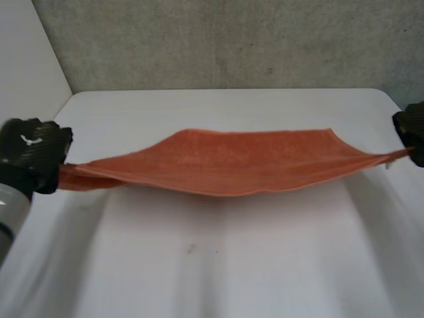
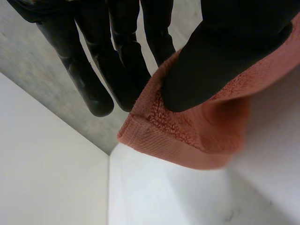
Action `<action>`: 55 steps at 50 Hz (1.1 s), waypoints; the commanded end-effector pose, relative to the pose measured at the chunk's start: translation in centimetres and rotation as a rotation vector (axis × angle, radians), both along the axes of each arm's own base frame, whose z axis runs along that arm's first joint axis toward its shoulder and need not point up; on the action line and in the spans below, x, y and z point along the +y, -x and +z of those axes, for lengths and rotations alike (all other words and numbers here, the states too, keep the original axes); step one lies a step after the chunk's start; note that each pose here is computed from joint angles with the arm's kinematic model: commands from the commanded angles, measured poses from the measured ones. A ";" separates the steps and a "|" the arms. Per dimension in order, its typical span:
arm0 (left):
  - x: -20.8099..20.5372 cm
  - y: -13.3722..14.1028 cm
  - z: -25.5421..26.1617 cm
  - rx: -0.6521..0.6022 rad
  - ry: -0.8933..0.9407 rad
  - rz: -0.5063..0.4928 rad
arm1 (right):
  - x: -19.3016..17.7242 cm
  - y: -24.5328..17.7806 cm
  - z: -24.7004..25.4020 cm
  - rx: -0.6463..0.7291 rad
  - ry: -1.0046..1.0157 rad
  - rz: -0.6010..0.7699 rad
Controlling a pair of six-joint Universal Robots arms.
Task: Fold the laundry
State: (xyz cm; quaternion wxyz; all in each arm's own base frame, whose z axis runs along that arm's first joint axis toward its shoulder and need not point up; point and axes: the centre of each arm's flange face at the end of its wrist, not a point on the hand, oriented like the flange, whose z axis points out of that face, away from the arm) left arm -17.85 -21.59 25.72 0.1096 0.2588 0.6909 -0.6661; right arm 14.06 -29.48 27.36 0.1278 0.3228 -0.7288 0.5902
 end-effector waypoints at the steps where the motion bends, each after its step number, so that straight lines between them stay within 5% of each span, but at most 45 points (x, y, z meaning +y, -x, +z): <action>1: 2.0 -0.4 2.2 -0.004 -0.002 -0.005 | 2.9 0.7 2.5 0.151 -0.071 0.035; 6: 1.2 -0.4 0.5 -0.017 -0.067 -0.002 | 3.3 0.5 2.0 0.189 -0.104 0.068; 13: -3.3 0.8 -6.4 -0.065 -0.297 -0.031 | 0.3 0.2 -4.9 0.183 -0.351 0.100; 19: -7.4 1.7 -8.2 -0.071 -0.311 -0.033 | -3.0 -3.3 -5.7 0.246 -0.271 0.113; 25: -14.4 3.6 -1.7 -0.023 -0.001 -0.042 | -7.4 -6.0 -0.1 0.179 0.069 0.035; 27: -17.4 4.2 4.8 0.037 0.304 -0.035 | -9.7 -6.6 6.7 0.029 0.378 -0.026; 35: -16.0 3.5 17.4 0.195 0.945 0.012 | -8.1 -6.4 17.6 -0.264 0.906 -0.028; 41: -14.9 4.1 15.8 0.221 0.900 0.004 | -7.2 -6.1 15.4 -0.245 0.835 -0.018; 55: -15.2 4.0 -0.6 0.221 0.398 -0.017 | -7.4 -6.9 -0.8 -0.161 0.363 0.054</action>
